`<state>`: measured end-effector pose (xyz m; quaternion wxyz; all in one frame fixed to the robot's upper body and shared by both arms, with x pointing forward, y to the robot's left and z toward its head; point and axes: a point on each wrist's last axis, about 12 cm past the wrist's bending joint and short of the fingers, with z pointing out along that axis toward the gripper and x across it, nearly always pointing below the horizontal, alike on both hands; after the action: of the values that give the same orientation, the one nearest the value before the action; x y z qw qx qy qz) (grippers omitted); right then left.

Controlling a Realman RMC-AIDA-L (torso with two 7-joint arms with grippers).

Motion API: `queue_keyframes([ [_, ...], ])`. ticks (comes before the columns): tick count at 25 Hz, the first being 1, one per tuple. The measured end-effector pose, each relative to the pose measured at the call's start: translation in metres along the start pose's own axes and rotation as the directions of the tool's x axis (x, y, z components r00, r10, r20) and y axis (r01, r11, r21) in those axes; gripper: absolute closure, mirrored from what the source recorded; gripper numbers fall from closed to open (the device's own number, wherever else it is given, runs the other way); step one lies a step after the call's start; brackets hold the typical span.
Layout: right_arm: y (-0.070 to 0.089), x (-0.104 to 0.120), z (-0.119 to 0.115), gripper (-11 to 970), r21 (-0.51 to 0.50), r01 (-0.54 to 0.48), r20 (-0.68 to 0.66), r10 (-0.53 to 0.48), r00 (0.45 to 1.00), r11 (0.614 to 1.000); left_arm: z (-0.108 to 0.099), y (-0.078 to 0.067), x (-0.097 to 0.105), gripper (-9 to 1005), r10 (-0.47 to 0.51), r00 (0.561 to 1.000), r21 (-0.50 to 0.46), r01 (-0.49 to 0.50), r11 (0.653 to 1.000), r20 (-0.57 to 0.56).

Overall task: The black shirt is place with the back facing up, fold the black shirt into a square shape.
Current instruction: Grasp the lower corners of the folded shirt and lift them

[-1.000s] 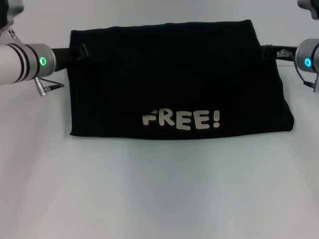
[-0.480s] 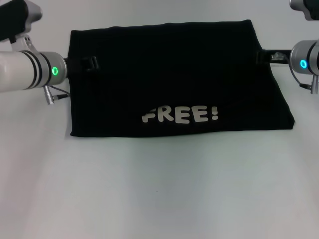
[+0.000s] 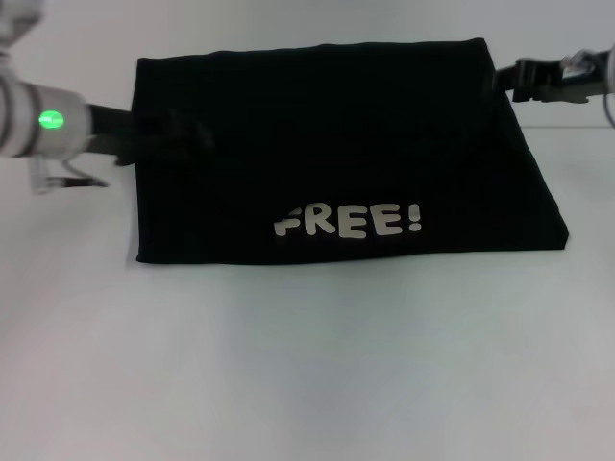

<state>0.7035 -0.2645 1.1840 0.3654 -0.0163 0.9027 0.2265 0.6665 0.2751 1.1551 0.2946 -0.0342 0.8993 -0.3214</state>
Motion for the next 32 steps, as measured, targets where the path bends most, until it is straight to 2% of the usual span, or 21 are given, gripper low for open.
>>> queue_keyframes([
  [3,-0.001,-0.005,-0.013,433,-0.049,-0.06,-0.023,0.059,0.998,0.997,-0.032,0.019,0.007,584,-0.067,0.997,0.075,0.069,0.995,-0.033],
  [5,-0.003,-0.007,-0.02,378,-0.075,-0.088,-0.032,0.086,0.996,0.993,-0.042,0.029,0.014,489,-0.071,0.996,0.085,0.075,0.994,-0.045],
  [8,-0.006,-0.006,-0.025,338,-0.1,-0.121,-0.046,0.117,0.992,0.988,-0.046,0.044,0.027,347,-0.057,0.996,0.042,0.06,0.997,-0.066],
  [11,-0.009,-0.005,-0.028,298,-0.104,-0.134,-0.05,0.13,0.99,0.985,-0.041,0.059,0.043,281,-0.032,0.997,-0.017,0.031,0.999,-0.069],
  [14,-0.012,-0.004,-0.028,258,-0.101,-0.14,-0.051,0.135,0.99,0.985,-0.038,0.065,0.053,215,-0.04,0.997,-0.038,0.038,0.999,-0.065],
  [22,-0.013,-0.003,-0.028,246,-0.097,-0.142,-0.048,0.137,0.989,0.985,-0.026,0.07,0.06,215,-0.054,0.998,-0.07,0.051,0.996,-0.044],
  [32,-0.016,-0.001,-0.028,248,-0.095,-0.144,-0.048,0.14,0.989,0.985,-0.003,0.062,0.061,216,-0.042,0.999,-0.082,0.039,0.996,-0.032],
])
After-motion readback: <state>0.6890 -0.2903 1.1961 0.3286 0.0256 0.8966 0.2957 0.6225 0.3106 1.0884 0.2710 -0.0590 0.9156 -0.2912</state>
